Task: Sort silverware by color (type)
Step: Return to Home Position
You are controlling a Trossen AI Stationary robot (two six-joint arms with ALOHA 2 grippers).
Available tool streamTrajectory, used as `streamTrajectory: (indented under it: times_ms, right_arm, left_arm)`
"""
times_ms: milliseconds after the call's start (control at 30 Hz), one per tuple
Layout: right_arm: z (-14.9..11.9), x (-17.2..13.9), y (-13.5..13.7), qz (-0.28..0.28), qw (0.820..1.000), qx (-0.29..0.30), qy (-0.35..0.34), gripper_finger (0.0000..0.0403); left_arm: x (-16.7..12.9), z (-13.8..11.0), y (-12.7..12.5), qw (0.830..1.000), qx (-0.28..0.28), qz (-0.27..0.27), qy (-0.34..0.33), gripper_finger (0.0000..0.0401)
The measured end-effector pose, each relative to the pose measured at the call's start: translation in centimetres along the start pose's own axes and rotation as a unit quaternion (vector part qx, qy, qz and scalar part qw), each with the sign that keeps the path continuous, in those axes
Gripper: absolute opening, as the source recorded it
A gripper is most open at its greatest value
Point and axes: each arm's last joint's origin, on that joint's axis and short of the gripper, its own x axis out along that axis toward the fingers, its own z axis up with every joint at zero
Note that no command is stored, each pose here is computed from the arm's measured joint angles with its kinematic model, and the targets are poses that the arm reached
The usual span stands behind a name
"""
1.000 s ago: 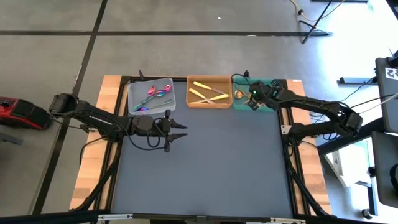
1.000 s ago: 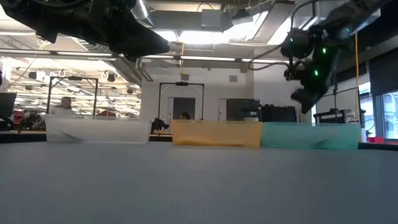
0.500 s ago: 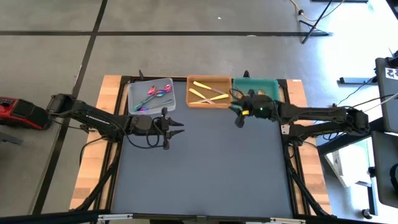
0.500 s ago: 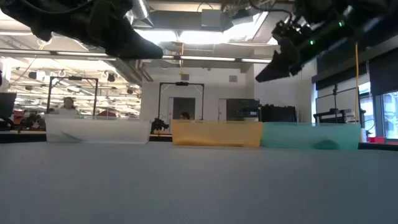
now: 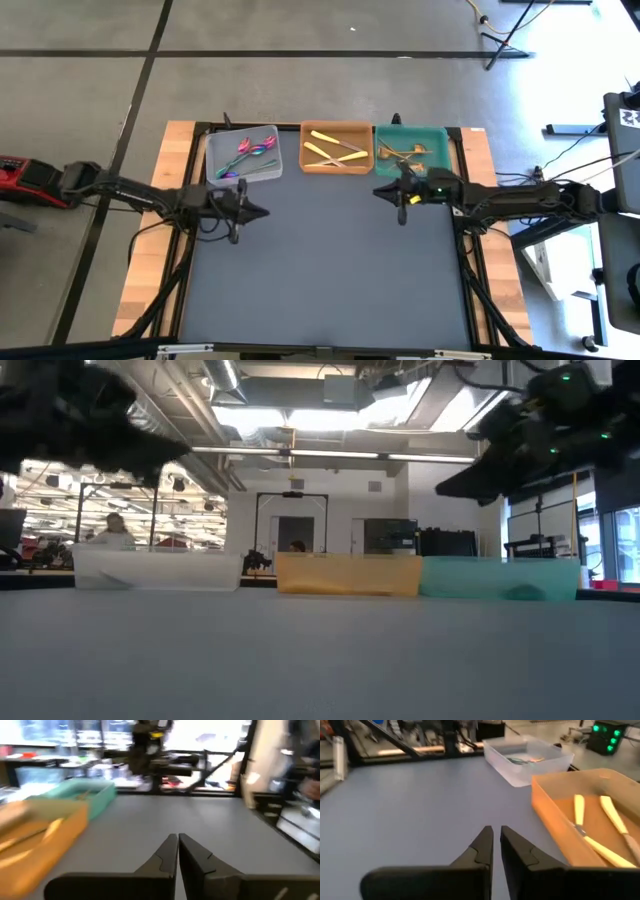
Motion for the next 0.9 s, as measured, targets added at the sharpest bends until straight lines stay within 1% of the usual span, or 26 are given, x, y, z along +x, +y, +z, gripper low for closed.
streamTrajectory:
  times_ms: [33,100,167,367,533,700,767,833,900]
  right_arm:
    - [-0.2,-0.4,0.1,0.005,1.000,0.002,-0.008,0.0027]
    - [-0.7,-1.1,0.2,0.006,1.000,0.010,-0.024,0.0025]
    - [-1.0,-1.8,0.3,0.012,0.999,0.018,-0.035,0.0020]
    - [-1.9,-3.8,0.7,0.036,0.997,0.030,-0.065,0.0008]
    - [-3.2,-4.9,0.9,0.039,0.995,0.038,-0.089,0.0006]
    - [-3.5,-5.8,1.1,0.043,0.994,0.047,-0.084,0.0005]
    - [-3.6,-6.1,1.1,0.048,0.994,0.050,-0.087,0.0005]
    - [-3.6,-6.5,1.2,0.050,0.992,0.067,-0.092,0.0005]
    - [-3.7,-6.7,1.2,0.048,0.991,0.086,-0.089,0.0005]
  left_arm:
    - [-0.4,-0.5,0.2,1.000,-0.008,0.019,0.007,0.0010]
    - [-0.7,-0.7,0.4,0.998,-0.014,0.062,0.026,0.0006]
    - [-1.0,-0.7,0.6,0.996,-0.016,0.081,0.025,0.0002]
    - [-1.8,-0.3,0.6,0.997,-0.013,0.077,0.014,0.0004]
    - [-2.5,-0.6,0.8,0.996,-0.014,0.085,0.028,0.0002]
    - [-3.0,-0.3,0.8,0.997,-0.015,0.081,0.009,0.0004]
    - [-3.2,-0.4,0.8,0.997,-0.011,0.081,0.011,0.0005]
    - [-3.3,-0.5,0.8,0.996,-0.004,0.084,0.017,0.0005]
    - [-3.6,-0.7,0.9,0.994,-0.006,0.103,0.026,0.0003]
